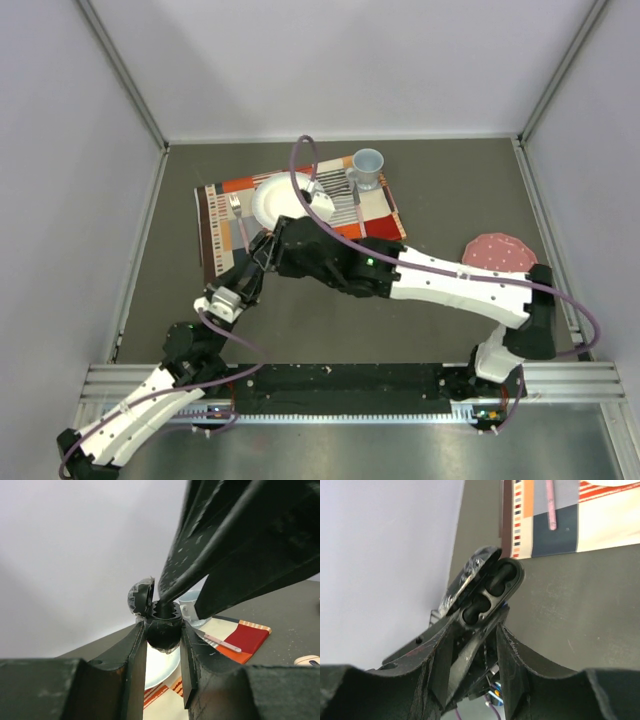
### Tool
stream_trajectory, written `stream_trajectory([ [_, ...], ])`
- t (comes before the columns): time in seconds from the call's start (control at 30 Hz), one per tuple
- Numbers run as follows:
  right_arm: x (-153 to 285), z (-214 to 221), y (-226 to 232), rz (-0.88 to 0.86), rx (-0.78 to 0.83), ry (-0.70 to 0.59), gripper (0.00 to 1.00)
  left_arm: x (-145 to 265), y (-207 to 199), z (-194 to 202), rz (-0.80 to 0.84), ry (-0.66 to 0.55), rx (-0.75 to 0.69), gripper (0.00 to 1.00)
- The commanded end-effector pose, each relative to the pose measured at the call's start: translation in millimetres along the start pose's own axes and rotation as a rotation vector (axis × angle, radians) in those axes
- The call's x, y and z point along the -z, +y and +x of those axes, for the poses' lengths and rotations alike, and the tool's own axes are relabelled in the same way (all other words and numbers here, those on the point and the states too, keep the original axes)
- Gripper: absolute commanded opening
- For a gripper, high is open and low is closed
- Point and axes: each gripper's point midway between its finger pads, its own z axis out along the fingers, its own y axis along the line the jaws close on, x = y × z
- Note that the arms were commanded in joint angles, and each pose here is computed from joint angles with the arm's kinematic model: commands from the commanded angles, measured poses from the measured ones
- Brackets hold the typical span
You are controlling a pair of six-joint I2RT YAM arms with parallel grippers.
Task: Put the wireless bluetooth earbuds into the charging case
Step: Insert the left earbud into the left side groove of the charging case, then close the charging case with the earbuds.
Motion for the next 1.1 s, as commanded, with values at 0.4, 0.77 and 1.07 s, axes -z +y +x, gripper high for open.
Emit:
stream_trajectory([
  [0.4,91.9,-62.9,7.9,-0.389,0.185,-0.294,0.62,4.0,-15.4,-6.0,0.057,0.039,0.21,0.0],
  [0.77,73.8,-67.1,-18.8,-0.392,0.309,-0.155,0.68,6.1,-56.6,-34.2,0.289,0.055,0.397,0.0],
  [1.07,56.5,-54.5,-29.4,-0.347,0.338,-0.11,0.69,6.7,-76.4,-49.4,0.411,0.065,0.462,0.0],
])
